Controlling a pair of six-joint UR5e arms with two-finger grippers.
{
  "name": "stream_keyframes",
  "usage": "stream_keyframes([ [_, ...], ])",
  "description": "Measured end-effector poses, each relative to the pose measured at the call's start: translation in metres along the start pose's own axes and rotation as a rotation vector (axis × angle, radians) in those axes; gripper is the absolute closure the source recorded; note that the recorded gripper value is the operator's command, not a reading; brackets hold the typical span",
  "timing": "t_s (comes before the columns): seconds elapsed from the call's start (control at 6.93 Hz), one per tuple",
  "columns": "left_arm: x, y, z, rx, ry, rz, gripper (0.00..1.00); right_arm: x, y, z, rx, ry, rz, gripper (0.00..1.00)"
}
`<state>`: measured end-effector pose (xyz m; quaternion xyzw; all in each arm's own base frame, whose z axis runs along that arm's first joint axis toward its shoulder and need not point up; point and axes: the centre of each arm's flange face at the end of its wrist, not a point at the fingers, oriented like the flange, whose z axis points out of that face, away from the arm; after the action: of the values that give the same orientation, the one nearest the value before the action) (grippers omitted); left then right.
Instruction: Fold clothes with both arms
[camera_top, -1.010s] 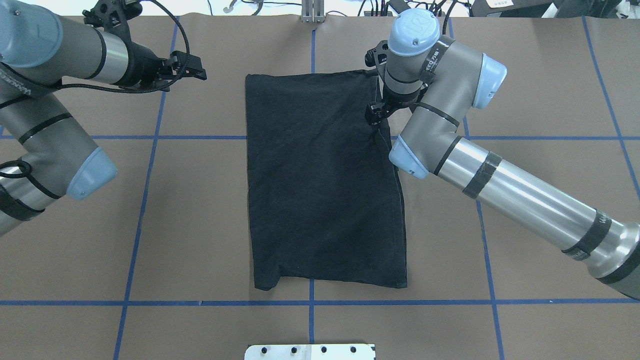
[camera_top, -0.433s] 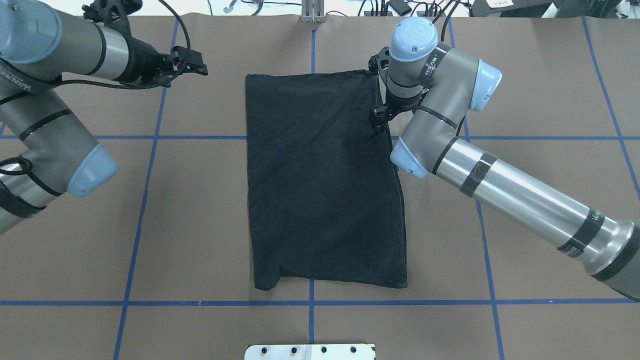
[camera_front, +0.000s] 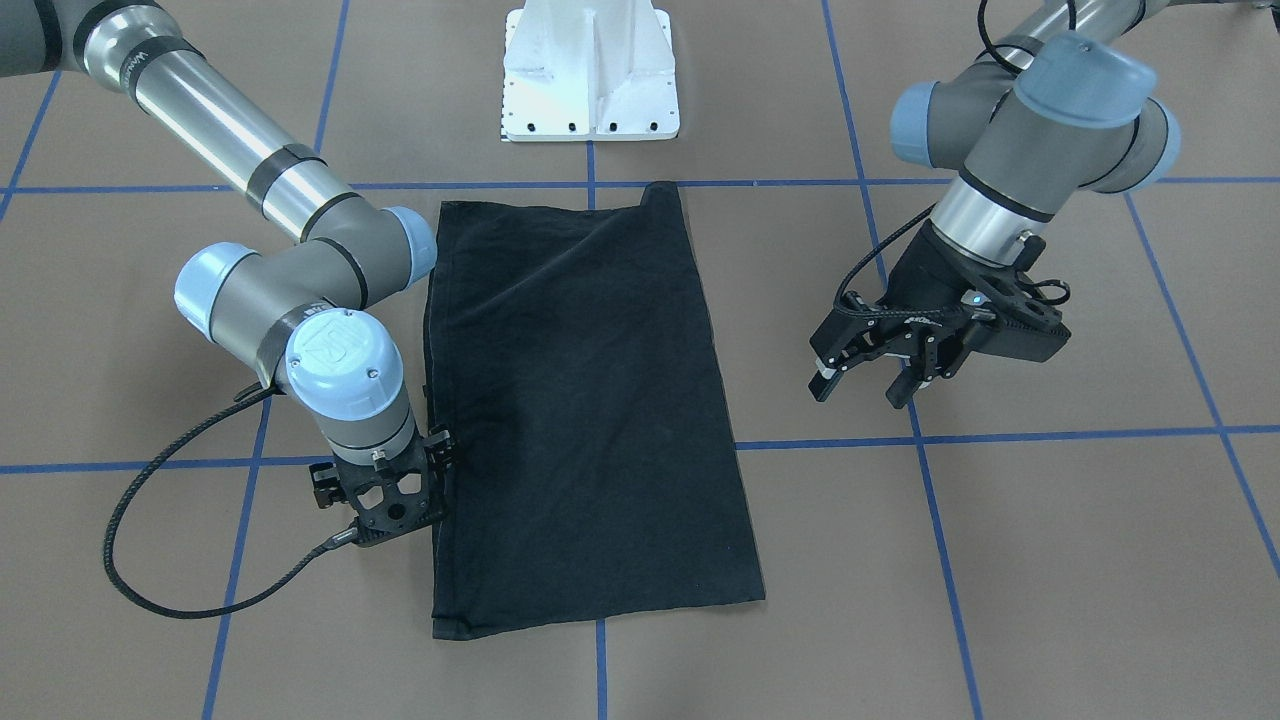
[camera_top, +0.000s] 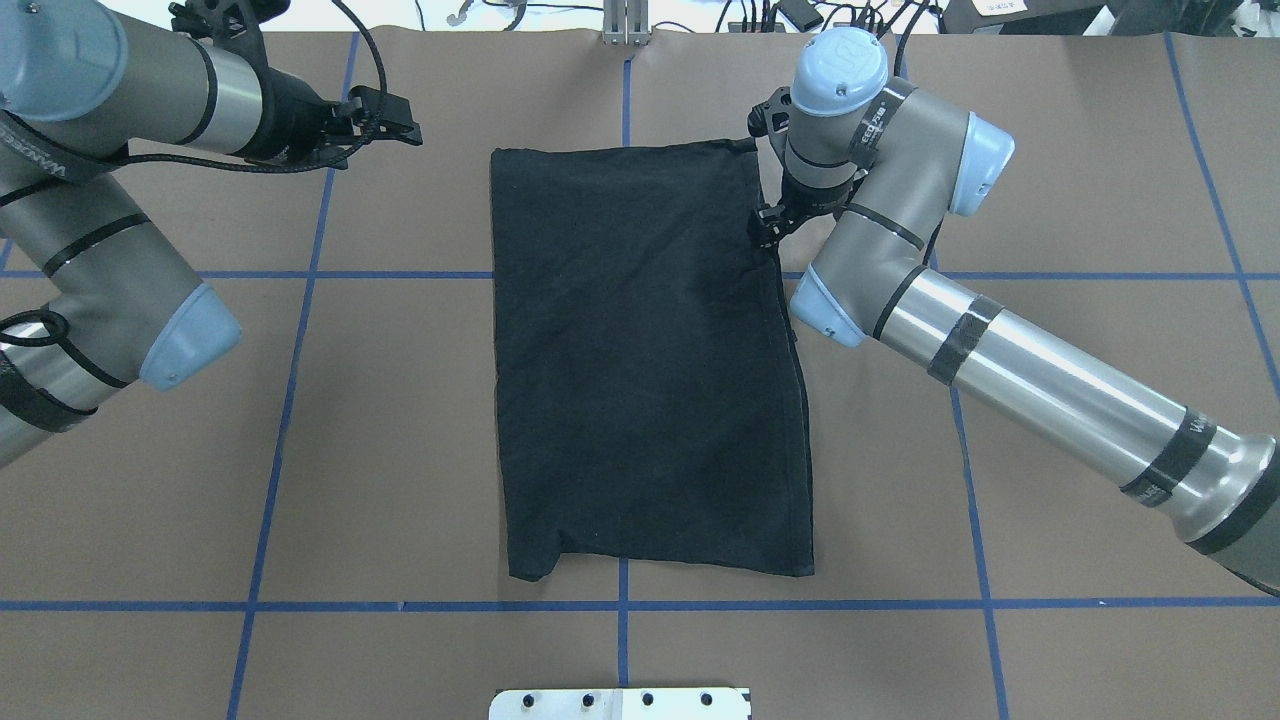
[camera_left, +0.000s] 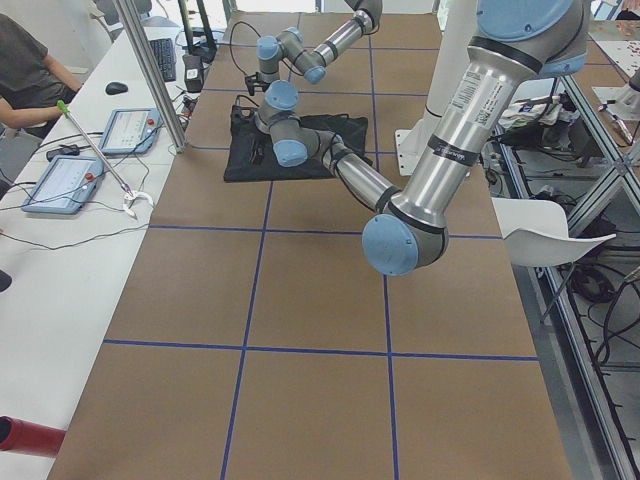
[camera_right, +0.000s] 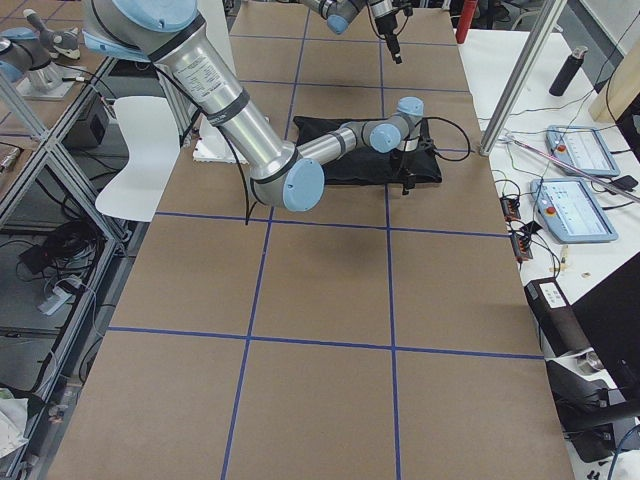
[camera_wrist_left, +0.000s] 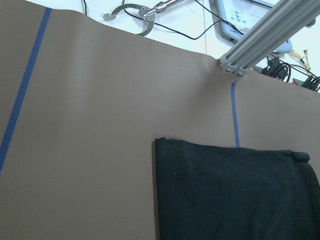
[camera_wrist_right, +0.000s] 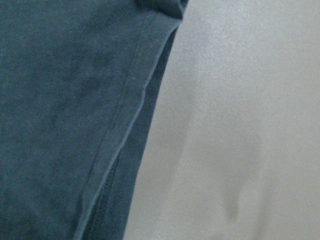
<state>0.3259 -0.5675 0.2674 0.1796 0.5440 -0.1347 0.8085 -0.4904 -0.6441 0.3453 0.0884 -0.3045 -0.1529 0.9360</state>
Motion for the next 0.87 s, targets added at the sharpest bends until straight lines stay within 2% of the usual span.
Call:
stream_keyframes([
  [0.29,0.0,-0.001,0.0,0.001,0.0,0.0,0.0,0.005,-0.005,-0.009,0.004,-0.016,0.005,0.0],
  [0.87,0.0,-0.002,-0.001,0.003,0.0,0.0,0.0,-0.027,-0.014,-0.025,0.018,-0.049,-0.004,0.0],
])
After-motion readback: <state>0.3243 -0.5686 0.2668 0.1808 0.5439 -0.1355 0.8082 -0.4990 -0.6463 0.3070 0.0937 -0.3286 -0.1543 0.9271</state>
